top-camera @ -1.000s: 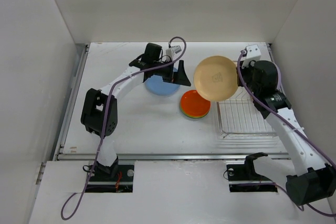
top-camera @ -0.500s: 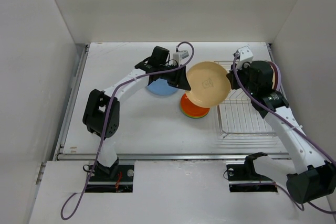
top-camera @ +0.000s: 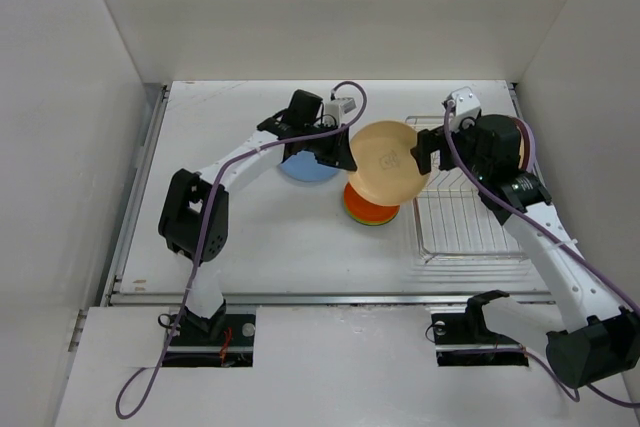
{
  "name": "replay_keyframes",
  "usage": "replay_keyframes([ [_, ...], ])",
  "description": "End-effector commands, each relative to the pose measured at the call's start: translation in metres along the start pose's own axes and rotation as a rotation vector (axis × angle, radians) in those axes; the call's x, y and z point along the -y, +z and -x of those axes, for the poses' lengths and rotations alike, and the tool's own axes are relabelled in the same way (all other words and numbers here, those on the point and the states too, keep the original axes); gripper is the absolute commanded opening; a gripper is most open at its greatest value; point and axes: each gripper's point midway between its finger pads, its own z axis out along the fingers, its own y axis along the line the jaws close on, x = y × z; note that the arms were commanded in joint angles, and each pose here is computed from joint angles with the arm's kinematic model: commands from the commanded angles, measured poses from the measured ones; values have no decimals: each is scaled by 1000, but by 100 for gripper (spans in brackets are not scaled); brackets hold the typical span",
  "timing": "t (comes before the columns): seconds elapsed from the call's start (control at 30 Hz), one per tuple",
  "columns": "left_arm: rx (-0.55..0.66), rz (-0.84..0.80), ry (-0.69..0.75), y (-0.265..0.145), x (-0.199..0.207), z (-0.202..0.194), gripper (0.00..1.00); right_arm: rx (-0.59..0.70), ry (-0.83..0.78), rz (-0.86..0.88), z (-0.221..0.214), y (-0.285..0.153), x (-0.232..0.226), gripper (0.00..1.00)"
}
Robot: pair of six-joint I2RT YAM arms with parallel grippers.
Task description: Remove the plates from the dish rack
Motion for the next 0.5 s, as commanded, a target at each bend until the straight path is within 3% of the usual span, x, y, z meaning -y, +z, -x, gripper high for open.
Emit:
replay_keyframes([
  [0.0,92,126,-15,-19,-24,28,0,116,1,-75,35,-9,12,100],
  [0.23,272,455,-336,-91,-154,50,0,183,29,-322,43,-24,53,100],
  [0.3,284,518,-396,-102,-186,44,0,202,36,-383,47,-28,63,100],
  [0.47,229,620,-467,-99,-222,26,0,191,39,-410,42,-28,68,100],
])
